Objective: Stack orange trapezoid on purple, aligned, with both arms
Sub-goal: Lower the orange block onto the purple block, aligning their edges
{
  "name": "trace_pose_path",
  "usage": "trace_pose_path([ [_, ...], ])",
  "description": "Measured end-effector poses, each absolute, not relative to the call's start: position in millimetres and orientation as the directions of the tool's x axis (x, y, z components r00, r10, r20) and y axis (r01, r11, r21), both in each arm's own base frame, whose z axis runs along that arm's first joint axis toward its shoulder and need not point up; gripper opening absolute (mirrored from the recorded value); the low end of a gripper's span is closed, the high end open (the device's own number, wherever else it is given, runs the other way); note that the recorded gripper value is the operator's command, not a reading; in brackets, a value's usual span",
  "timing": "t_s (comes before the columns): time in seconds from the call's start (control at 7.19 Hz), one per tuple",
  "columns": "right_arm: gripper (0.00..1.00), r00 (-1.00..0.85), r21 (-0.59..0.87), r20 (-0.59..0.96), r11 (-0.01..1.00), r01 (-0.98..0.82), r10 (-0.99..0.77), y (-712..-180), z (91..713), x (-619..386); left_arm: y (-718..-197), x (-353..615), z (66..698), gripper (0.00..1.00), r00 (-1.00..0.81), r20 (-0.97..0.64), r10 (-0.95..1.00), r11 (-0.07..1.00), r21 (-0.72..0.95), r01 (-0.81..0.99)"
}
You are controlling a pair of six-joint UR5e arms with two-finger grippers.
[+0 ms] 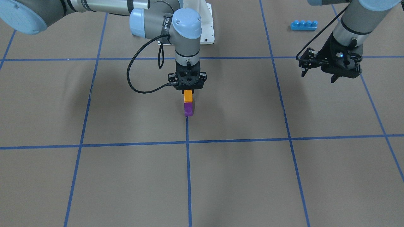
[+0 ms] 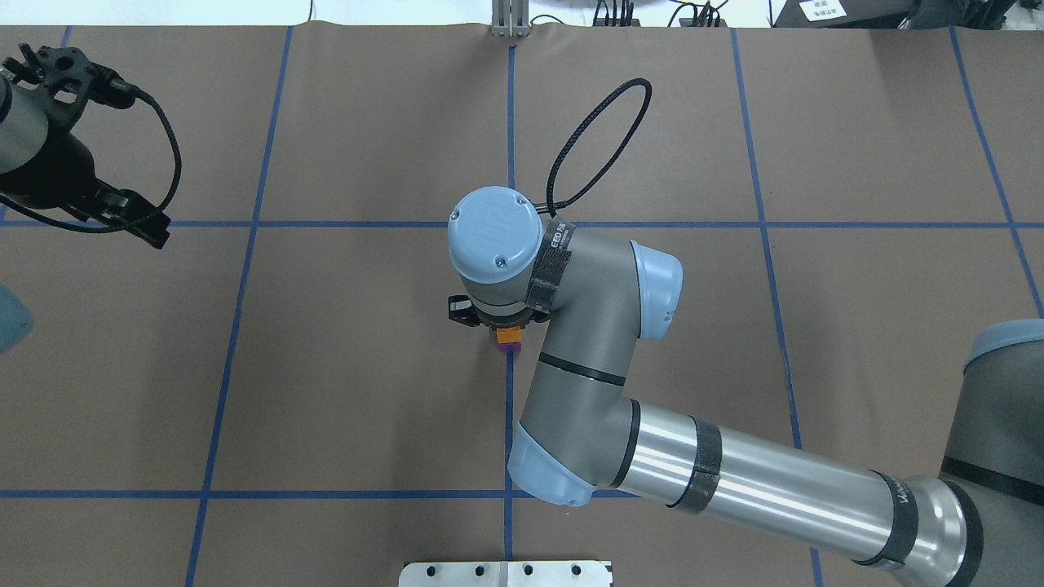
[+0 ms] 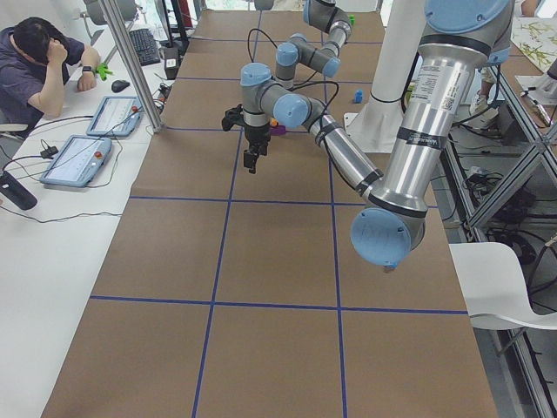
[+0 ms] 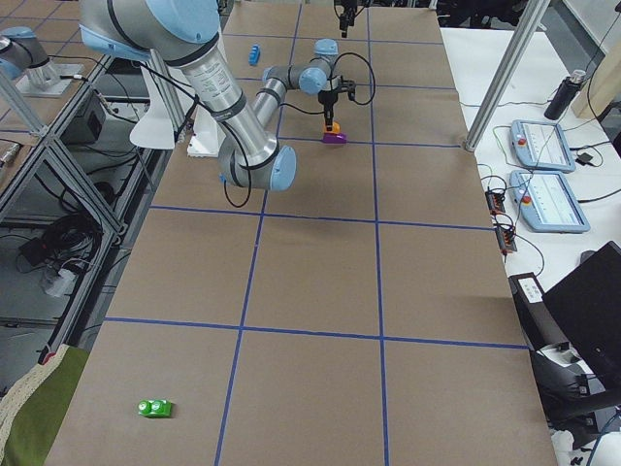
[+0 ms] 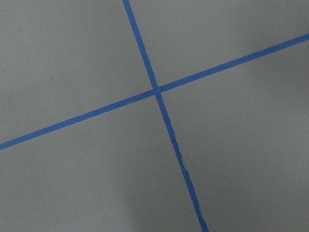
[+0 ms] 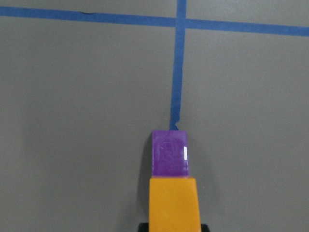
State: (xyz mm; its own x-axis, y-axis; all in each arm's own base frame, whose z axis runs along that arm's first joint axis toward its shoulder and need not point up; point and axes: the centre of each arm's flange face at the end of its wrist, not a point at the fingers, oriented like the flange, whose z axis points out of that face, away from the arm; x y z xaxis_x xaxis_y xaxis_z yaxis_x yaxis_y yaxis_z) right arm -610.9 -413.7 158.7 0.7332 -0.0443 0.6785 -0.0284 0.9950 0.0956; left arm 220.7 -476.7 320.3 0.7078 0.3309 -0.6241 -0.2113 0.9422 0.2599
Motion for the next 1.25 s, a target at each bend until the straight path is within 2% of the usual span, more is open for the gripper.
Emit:
trace_pose_path([
  [1.25, 0.0, 0.747, 0.125, 0.662, 0.992, -0.028, -0.063, -408.7, 165.6, -619.8, -477.4, 221.1, 322.2, 1.0, 0.709, -0.624, 0.329, 0.943, 0.256, -0.212],
])
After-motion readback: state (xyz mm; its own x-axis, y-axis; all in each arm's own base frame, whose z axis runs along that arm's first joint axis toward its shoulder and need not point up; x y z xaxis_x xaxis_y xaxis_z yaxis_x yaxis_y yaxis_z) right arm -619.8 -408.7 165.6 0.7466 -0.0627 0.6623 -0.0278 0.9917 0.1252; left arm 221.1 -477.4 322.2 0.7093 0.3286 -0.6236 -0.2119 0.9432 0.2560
